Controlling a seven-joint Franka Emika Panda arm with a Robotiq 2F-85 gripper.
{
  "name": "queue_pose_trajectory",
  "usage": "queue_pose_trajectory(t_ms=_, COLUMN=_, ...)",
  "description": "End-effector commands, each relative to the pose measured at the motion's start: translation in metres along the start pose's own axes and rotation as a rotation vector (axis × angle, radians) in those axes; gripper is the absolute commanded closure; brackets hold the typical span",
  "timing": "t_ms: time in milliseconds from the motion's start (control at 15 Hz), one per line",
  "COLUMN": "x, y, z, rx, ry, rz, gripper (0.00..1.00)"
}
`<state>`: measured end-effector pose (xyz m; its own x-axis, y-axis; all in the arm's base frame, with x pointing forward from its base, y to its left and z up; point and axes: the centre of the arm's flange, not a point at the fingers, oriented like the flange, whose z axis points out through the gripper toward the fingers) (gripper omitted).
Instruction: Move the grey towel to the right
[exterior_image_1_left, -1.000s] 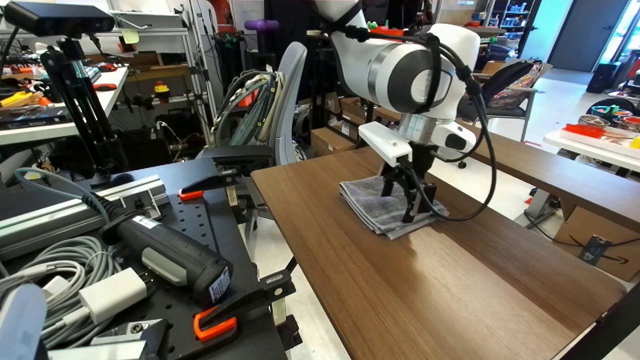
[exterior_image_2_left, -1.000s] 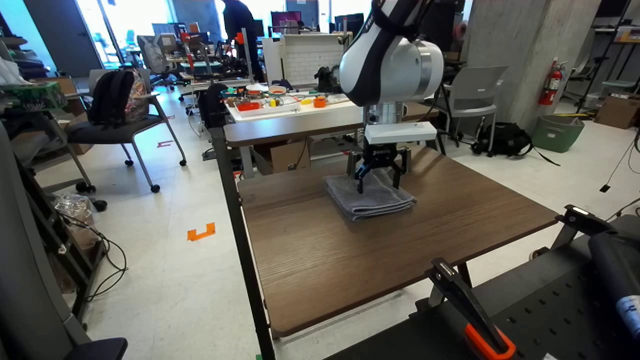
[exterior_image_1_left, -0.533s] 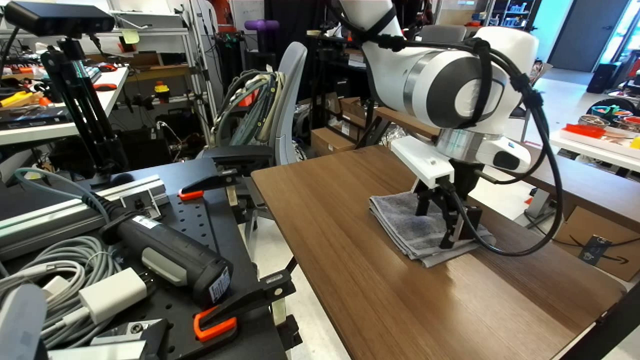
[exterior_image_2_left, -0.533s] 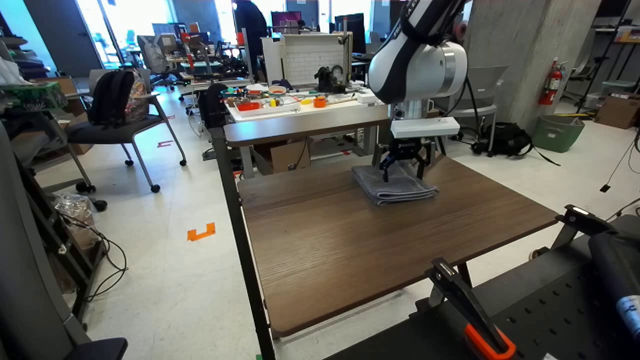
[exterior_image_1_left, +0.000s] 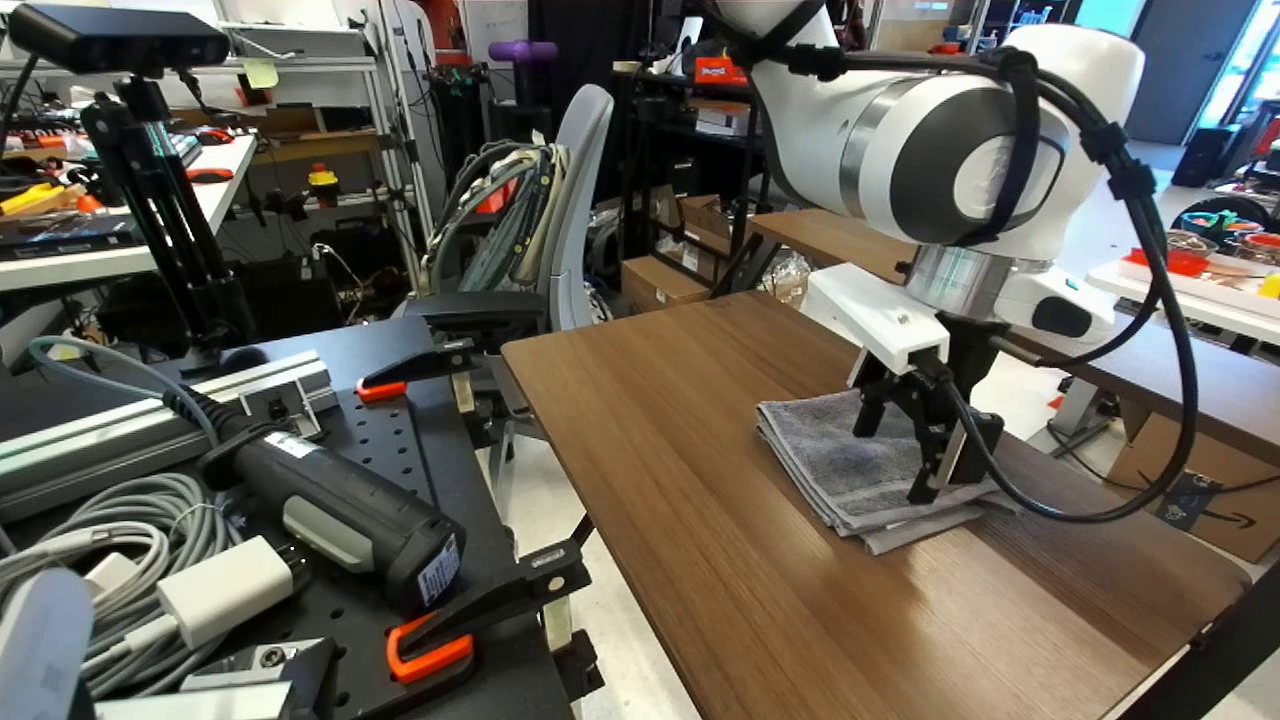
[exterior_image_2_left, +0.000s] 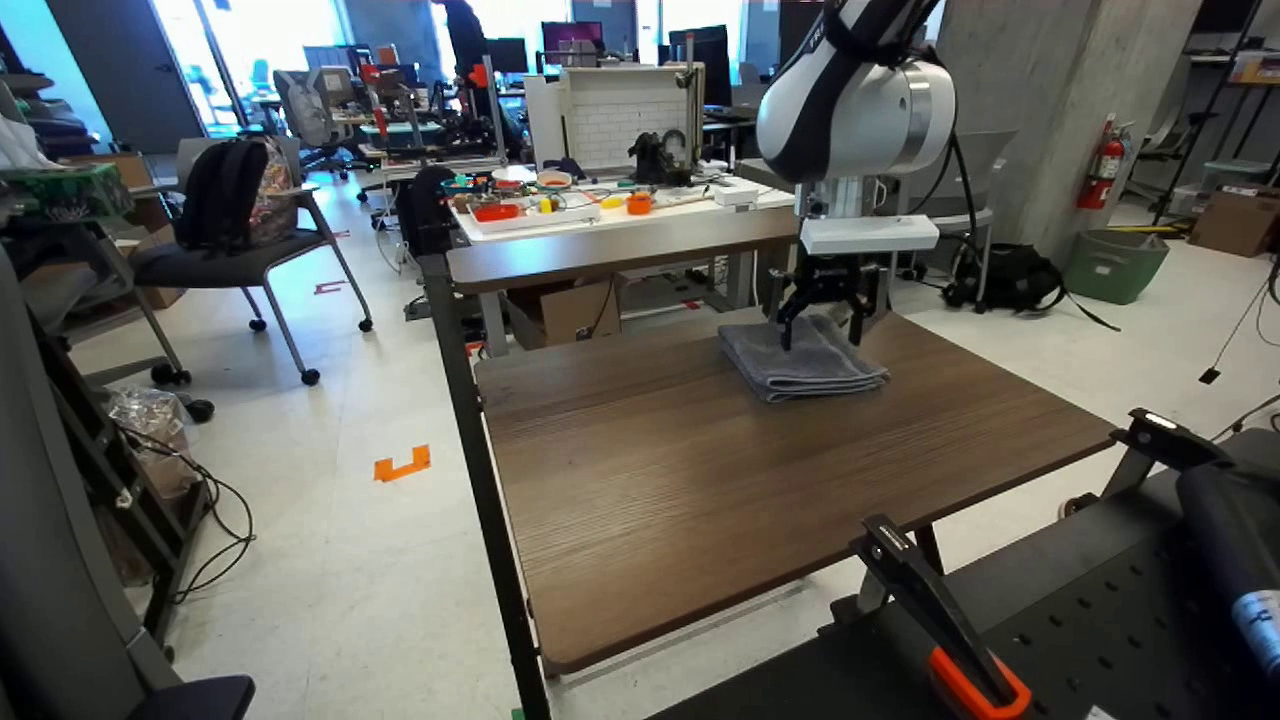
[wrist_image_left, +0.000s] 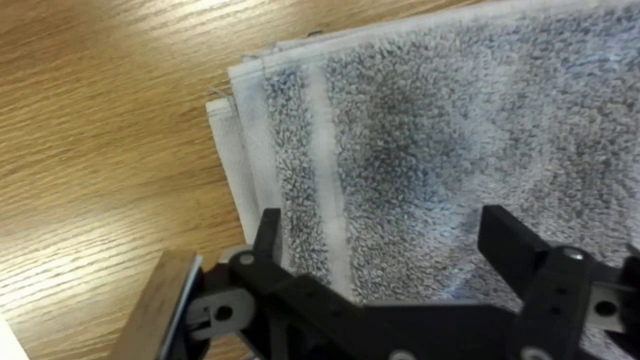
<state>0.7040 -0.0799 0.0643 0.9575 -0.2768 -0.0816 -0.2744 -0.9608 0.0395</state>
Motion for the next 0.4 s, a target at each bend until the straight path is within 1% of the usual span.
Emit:
queue_pose_trajectory(t_ms=0, x=-0.030, y=0.007, z=-0.036, rx=0.032, ry=-0.025, rz=-0.078, gripper=0.00)
queue_pose_trajectory(t_ms=67, x=-0.031, y=0.006, z=-0.037, rx=0.023, ry=-0.021, rz=-0.094, gripper=0.00)
queue_pose_trajectory(t_ms=133, x=-0.024, y=0.003, z=-0.031, rx=-0.002, ry=-0.025, rz=-0.086, gripper=0.00)
queue_pose_trajectory(t_ms=200, x=-0.011, y=0.001, z=-0.025, rx=0.006, ry=-0.004, rz=-0.064, gripper=0.00)
queue_pose_trajectory(t_ms=333, x=-0.014, y=0.001, z=-0.025, rx=0.004, ry=-0.009, rz=-0.068, gripper=0.00)
